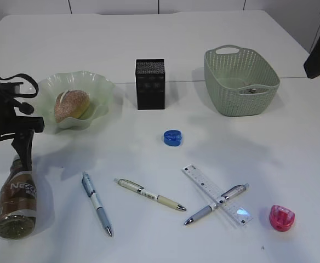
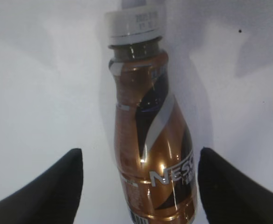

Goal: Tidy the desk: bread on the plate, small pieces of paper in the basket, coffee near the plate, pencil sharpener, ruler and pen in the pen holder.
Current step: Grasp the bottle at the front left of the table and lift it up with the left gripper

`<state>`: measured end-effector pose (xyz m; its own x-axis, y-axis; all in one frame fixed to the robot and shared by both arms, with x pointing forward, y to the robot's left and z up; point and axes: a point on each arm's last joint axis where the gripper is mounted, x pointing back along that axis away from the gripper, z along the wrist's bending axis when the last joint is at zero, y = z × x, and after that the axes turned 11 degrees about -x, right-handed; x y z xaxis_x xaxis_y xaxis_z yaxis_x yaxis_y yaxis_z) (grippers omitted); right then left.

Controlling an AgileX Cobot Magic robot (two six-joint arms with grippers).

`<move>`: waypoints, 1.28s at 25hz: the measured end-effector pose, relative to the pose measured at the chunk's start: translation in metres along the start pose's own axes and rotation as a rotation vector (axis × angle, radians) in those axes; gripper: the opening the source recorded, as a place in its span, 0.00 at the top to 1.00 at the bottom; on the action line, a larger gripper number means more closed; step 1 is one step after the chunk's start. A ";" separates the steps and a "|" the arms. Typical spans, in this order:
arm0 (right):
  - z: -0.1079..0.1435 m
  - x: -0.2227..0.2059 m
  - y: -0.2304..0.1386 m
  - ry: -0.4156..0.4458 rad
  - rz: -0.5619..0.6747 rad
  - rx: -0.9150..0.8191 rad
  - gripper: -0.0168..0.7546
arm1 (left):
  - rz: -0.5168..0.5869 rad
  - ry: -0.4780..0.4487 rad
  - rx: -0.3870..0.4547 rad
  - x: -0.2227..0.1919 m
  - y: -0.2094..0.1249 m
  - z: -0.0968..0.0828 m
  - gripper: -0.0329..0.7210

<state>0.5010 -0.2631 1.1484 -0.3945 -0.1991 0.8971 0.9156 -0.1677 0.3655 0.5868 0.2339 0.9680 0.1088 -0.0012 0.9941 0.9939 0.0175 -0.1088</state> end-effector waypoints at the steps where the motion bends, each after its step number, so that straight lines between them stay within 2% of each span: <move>1: 0.000 0.000 0.000 0.000 0.000 0.000 0.29 | 0.007 0.001 0.001 -0.002 0.001 0.000 0.24; 11: 0.000 0.000 0.000 0.000 0.000 0.002 0.29 | 0.098 -0.016 0.025 -0.033 0.007 -0.004 0.24; 24: 0.000 0.000 0.000 0.000 0.000 0.004 0.29 | 0.152 -0.009 0.030 -0.055 0.011 -0.005 0.24; 29: 0.000 0.000 0.000 0.000 0.000 0.004 0.29 | 0.159 -0.008 0.030 -0.057 0.012 -0.005 0.31; 32: 0.000 0.000 0.000 0.000 0.000 0.004 0.29 | 0.164 -0.007 0.030 -0.057 0.011 -0.005 0.40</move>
<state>0.5010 -0.2631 1.1484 -0.3945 -0.1991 0.8971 0.9159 -0.1638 0.3665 0.5919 0.2291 0.9097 0.2690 0.0109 0.9631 0.9620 0.0468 -0.2692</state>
